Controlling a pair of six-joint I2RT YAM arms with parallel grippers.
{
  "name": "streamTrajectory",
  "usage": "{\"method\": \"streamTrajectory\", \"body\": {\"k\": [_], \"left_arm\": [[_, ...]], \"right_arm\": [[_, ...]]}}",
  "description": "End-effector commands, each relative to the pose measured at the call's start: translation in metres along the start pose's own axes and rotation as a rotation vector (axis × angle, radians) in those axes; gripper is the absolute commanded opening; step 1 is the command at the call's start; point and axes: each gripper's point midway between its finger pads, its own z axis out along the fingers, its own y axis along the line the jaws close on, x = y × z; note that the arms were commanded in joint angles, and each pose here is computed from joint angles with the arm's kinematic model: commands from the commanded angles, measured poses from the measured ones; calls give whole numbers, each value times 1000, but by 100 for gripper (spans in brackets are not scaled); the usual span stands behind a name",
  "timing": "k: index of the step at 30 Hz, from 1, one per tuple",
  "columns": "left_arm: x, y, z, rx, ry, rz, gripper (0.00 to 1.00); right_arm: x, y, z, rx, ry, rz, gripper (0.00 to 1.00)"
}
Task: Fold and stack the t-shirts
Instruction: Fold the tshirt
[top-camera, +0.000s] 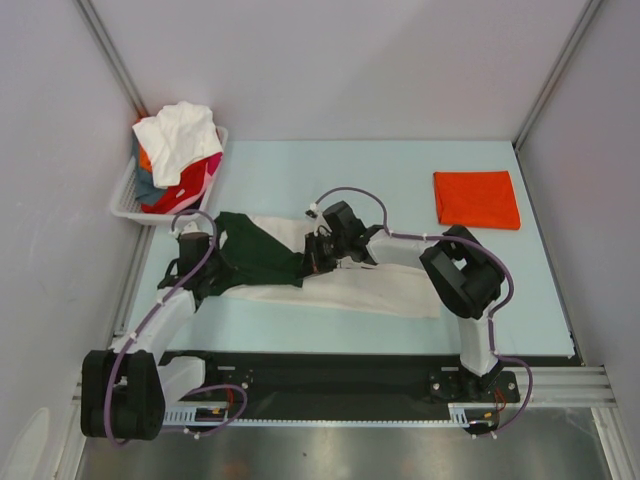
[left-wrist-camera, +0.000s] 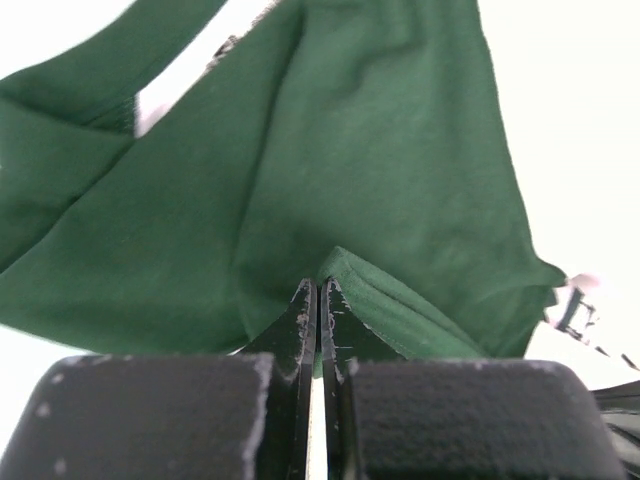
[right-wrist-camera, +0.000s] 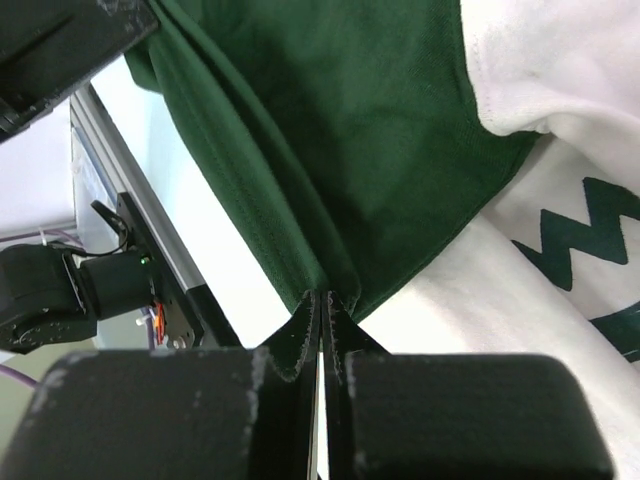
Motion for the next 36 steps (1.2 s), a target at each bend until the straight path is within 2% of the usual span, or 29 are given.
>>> {"method": "streamTrajectory", "body": {"k": [1,16,19,20,22,23,26,27,28,29,34,36], "left_arm": [[-8,21,-6,-102,-52,5,0],[14,23,3,-79,40,55,6],[16,24,8,-91,63,45,16],[16,23,8,-91,67,42,24],[16,18,9,-64,66,39,35],[14,16,9,-53,58,39,44],[5,8,4,-19,16,37,57],[4,2,2,14,15,40,58],[4,0,0,30,11,40,59],[1,-4,-4,50,-9,36,60],[-1,-9,-10,81,-27,31,63],[2,-8,-9,77,-9,30,62]], "right_arm": [[-8,10,-11,8,-38,-30,0],[21,-12,11,126,28,-55,0],[29,-13,14,156,36,-72,0],[33,-15,16,168,35,-72,0],[34,-15,17,171,25,-77,0],[32,-15,16,175,7,-75,2],[24,-9,12,166,-37,-91,17],[27,-10,11,167,-39,-92,22],[27,-9,10,165,-44,-93,33],[19,-1,7,142,-80,-107,36],[15,8,4,102,-100,-109,37],[14,10,5,88,-94,-104,33]]}}
